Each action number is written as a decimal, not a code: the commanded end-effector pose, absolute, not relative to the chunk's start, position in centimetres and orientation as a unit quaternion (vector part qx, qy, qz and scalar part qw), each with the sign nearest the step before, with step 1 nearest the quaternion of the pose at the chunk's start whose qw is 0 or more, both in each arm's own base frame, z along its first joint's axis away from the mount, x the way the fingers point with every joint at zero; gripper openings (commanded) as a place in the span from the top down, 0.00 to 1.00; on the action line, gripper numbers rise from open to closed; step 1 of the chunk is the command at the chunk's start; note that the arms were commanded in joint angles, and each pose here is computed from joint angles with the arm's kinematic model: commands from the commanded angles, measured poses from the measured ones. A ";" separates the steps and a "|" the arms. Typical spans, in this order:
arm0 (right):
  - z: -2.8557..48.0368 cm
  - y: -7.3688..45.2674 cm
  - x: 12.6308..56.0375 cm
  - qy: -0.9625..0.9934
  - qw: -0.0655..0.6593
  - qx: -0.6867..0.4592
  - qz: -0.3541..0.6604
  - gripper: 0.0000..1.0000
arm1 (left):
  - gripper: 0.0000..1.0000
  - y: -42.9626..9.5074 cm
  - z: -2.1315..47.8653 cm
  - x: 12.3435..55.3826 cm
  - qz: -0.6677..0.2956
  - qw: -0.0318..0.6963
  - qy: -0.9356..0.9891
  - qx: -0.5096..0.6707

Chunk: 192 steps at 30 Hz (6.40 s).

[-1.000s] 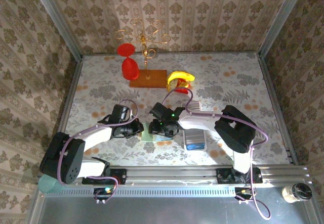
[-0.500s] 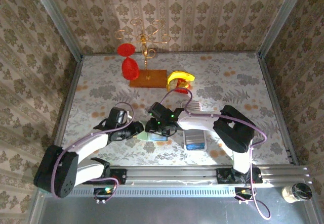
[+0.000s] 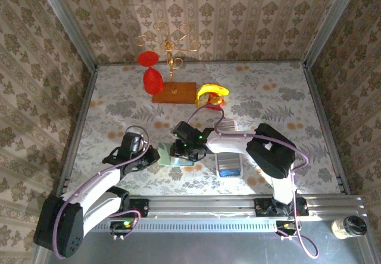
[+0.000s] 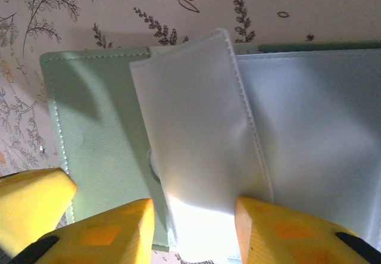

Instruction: Put the credit cards into the card holder

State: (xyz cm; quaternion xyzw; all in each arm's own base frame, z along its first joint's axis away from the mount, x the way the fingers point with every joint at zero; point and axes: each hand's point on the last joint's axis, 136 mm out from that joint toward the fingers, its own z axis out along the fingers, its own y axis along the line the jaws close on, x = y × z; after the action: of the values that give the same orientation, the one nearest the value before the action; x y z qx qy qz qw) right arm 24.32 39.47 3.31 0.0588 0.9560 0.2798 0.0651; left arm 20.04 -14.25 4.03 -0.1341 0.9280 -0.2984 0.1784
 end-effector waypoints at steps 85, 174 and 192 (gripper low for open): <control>16.7 14.2 14.3 0.620 0.233 -0.747 -0.056 0.14 | 0.50 -14.4 10.4 21.3 -0.274 0.264 0.921 -0.086; 9.0 18.5 17.5 0.543 0.240 -0.795 -0.123 0.83 | 0.73 -15.3 8.0 20.7 -0.294 0.223 0.924 -0.100; 11.2 17.4 13.5 0.576 0.198 -0.792 -0.039 0.92 | 0.75 -15.1 7.9 20.8 -0.290 0.225 0.924 -0.107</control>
State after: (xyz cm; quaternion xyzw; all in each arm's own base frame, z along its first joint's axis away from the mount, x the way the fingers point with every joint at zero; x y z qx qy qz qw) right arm 14.76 18.10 10.25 -0.7975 0.5606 -0.0600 0.2149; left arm 20.77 -15.31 8.05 -0.0991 0.9242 -0.2915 0.2260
